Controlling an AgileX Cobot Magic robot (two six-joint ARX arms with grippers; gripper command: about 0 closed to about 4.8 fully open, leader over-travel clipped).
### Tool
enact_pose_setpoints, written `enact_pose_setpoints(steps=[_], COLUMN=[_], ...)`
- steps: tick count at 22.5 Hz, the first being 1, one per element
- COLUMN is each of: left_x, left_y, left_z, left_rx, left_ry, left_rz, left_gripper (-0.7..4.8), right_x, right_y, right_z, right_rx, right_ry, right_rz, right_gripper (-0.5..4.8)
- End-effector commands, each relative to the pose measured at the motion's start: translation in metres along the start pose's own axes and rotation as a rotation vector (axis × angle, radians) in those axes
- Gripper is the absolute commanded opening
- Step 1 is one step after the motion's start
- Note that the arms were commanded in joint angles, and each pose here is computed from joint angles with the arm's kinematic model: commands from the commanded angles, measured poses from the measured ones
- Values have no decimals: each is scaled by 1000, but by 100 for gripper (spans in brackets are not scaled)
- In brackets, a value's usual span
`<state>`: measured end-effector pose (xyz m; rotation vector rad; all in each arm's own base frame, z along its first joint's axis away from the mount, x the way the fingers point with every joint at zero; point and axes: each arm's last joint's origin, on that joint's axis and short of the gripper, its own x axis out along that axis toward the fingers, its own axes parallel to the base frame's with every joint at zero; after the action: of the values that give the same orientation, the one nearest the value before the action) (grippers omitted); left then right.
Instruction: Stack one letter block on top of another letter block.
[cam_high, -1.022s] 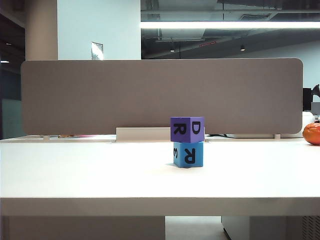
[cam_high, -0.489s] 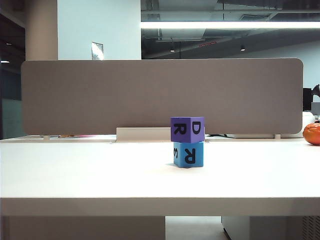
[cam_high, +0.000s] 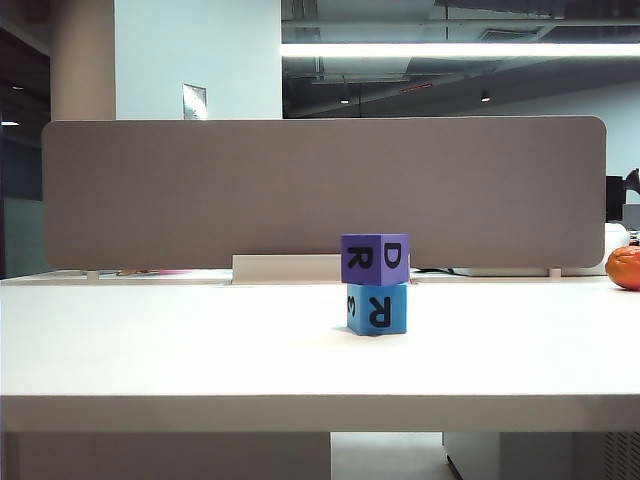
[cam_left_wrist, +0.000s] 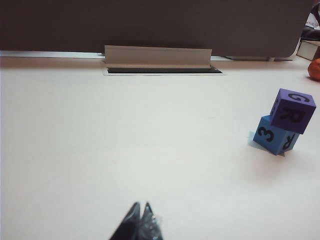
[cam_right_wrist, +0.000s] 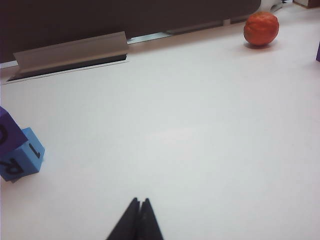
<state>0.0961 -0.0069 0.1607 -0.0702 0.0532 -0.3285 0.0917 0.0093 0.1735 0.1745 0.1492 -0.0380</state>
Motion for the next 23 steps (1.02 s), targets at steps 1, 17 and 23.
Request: enact_pose_setpoints(steps=[1,17,23], left_x=[0,0,0], left_y=[0,0,0], left_z=[3,3,3], left_rx=[6,8,7], left_ry=[-16,-17,-16], left_rz=[-4,-4,-4], left_gripper=[-6,-6,-6], right_x=[-1,6,7], right_y=[0,-3,-10], right_z=[2,-11,-9], right_rx=[8,-86,-79], right_ry=[-15,-62,-108], right_rz=[3,25,9], right_gripper=[-8,-8,-8])
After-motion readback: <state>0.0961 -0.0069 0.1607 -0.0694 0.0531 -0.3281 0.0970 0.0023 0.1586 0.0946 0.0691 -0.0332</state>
